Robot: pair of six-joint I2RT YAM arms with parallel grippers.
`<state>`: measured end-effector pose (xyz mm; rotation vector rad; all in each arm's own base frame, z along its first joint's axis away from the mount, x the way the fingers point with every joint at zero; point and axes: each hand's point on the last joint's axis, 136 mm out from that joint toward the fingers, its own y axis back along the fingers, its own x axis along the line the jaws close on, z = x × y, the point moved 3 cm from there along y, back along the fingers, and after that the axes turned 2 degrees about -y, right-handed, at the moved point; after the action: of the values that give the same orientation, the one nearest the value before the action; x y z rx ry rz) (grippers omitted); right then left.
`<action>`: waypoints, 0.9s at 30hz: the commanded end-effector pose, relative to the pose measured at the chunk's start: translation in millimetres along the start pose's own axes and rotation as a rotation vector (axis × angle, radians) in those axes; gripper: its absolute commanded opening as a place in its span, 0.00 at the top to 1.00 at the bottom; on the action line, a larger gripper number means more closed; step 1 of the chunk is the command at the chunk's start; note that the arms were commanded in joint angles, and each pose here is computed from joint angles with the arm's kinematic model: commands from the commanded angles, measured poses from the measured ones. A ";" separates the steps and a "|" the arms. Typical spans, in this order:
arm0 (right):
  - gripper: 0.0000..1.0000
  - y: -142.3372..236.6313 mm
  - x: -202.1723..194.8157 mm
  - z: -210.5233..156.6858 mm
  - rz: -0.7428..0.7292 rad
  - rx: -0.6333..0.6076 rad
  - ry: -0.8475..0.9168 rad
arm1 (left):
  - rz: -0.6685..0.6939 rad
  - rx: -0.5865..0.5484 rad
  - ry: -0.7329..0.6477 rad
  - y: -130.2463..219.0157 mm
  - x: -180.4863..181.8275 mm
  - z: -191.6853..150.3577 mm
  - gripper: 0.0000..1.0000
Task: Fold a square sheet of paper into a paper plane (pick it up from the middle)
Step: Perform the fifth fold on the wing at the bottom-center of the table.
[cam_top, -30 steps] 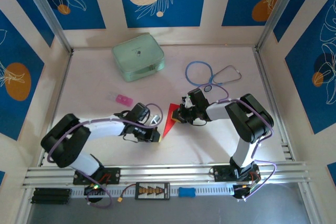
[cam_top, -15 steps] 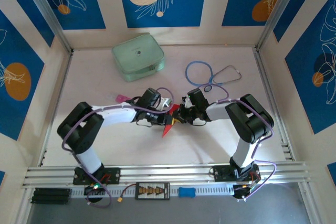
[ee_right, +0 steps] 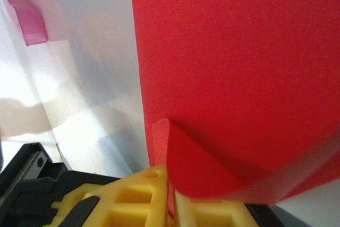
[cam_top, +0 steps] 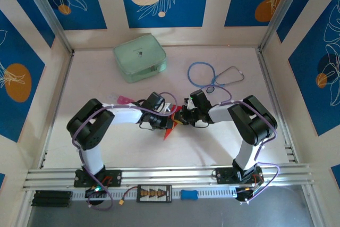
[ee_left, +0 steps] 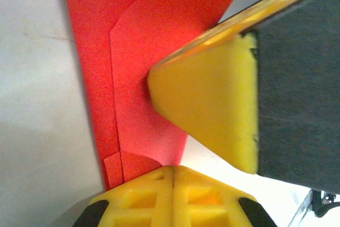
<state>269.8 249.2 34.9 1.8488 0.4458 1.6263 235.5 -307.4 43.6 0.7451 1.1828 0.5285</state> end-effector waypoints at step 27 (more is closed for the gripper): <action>0.87 27.8 15.8 -13.9 -0.035 -0.047 0.133 | 0.067 0.180 -0.034 -10.5 40.5 -59.8 1.00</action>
<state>254.0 233.1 69.1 1.7031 0.4611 1.7040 222.5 -303.9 40.0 0.7379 1.0779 0.4187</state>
